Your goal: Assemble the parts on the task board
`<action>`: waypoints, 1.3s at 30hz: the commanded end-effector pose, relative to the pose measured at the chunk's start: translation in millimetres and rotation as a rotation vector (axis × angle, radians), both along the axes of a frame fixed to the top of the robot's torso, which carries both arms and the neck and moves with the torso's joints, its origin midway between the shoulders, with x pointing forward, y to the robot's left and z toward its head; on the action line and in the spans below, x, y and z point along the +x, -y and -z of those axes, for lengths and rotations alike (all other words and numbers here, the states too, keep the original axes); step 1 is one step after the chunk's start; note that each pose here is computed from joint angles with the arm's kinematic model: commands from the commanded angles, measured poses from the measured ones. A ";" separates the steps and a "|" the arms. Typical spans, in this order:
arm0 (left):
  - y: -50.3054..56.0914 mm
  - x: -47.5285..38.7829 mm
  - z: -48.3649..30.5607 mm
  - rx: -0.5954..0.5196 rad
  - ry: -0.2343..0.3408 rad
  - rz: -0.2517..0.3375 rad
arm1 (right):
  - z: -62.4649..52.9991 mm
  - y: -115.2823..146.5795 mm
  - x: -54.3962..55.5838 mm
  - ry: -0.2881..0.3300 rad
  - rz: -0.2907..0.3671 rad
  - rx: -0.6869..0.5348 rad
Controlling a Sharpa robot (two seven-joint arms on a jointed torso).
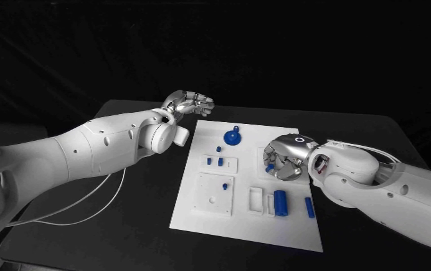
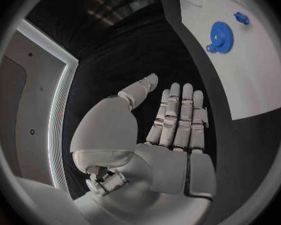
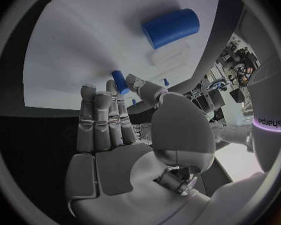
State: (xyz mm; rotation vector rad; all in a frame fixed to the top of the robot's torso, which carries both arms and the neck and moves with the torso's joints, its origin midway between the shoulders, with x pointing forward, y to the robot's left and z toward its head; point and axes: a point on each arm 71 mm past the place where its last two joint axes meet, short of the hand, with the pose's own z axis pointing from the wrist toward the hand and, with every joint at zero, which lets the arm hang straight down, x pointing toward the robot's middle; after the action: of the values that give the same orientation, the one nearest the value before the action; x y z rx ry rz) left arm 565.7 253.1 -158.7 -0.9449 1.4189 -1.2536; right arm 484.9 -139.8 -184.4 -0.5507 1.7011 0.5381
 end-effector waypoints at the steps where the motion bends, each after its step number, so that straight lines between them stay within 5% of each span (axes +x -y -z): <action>1: 2.0 0.1 -1.7 -0.010 0.006 0.012 | -1.0 -2.0 -1.1 0.031 -0.003 -0.001; 9: 2.4 0.3 -1.6 -0.010 0.006 0.012 | -8.2 -1.3 -6.0 0.089 0.003 0.039; 18: 4.3 0.5 -1.6 -0.011 0.007 0.015 | -32.5 -23.0 -18.6 0.152 -0.060 0.188; 29: 7.1 0.5 -1.5 -0.012 0.006 0.021 | -27.7 -81.5 -47.5 0.076 -0.202 0.301; 39: 8.6 0.6 -1.6 -0.012 0.006 0.022 | -17.0 -114.5 -66.0 0.042 -0.287 0.270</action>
State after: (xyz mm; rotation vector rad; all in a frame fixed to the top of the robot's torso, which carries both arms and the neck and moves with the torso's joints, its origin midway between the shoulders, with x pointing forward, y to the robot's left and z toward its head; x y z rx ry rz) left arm 566.3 247.5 -158.7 -0.9412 1.4235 -1.2618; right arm 420.8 -27.1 -163.8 -0.5668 1.4806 0.9433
